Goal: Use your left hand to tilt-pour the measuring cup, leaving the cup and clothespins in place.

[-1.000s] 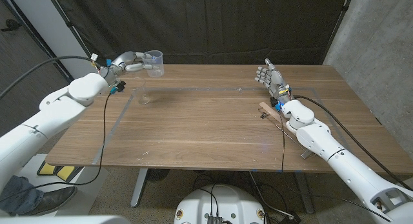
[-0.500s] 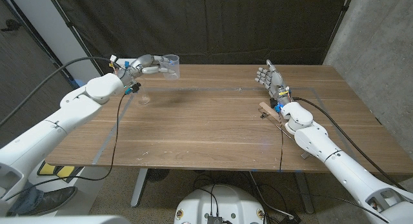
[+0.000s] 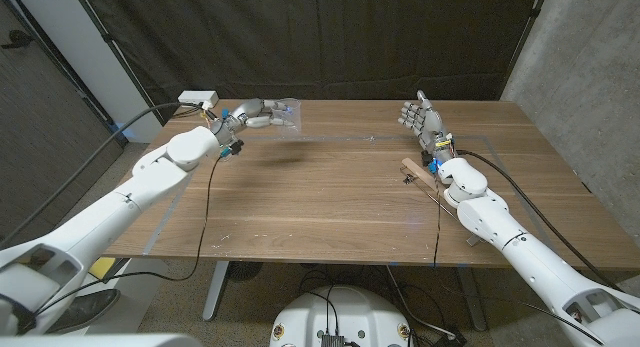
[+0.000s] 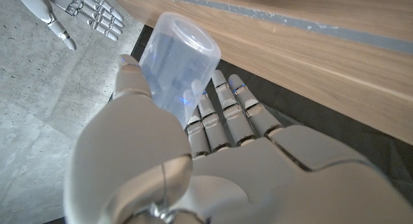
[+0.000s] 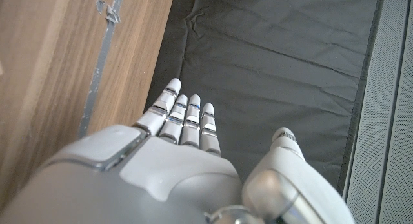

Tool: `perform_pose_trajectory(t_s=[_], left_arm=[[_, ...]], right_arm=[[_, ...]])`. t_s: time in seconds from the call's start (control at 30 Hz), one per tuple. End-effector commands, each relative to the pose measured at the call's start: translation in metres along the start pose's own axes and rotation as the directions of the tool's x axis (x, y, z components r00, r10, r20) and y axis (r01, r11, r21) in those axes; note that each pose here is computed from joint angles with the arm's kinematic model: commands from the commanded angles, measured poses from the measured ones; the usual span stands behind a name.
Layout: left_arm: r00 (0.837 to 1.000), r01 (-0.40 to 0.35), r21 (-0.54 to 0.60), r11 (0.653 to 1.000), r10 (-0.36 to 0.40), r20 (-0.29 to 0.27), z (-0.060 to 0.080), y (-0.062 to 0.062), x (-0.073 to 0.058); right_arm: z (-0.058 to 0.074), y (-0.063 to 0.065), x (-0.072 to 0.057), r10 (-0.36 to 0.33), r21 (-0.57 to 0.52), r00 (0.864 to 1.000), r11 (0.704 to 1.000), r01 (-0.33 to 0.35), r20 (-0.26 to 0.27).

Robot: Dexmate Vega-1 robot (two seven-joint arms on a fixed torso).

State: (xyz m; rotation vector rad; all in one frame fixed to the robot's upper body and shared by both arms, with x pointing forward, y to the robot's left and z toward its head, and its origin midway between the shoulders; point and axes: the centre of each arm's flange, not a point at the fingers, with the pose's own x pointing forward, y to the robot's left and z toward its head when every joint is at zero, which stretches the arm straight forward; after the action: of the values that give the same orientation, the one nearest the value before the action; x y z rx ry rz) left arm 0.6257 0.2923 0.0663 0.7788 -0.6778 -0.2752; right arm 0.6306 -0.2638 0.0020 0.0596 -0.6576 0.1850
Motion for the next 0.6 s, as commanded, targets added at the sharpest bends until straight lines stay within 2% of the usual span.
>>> perform_pose_trajectory(t_s=[0.03,0.27,0.43,0.6], left_arm=[[0.999,-0.035,0.043,0.998,0.035,-0.012,-0.012,-0.047,0.027],[0.998,-0.045,0.170,0.985,0.052,-0.041,-0.010,-0.062,0.033],[0.996,-0.080,0.259,0.963,0.087,-0.018,-0.010,-0.073,0.036],[0.998,-0.055,0.247,0.967,0.059,-0.008,-0.015,-0.087,0.046]], right_arm=[[0.005,-0.009,0.002,0.000,-0.008,0.999,1.000,0.000,0.036],[0.003,-0.013,0.001,-0.003,-0.001,0.999,1.000,0.003,0.033],[0.001,-0.015,0.001,-0.004,0.004,1.000,1.000,0.004,0.029],[-0.001,-0.016,0.000,-0.004,0.005,1.000,1.000,0.004,0.019]])
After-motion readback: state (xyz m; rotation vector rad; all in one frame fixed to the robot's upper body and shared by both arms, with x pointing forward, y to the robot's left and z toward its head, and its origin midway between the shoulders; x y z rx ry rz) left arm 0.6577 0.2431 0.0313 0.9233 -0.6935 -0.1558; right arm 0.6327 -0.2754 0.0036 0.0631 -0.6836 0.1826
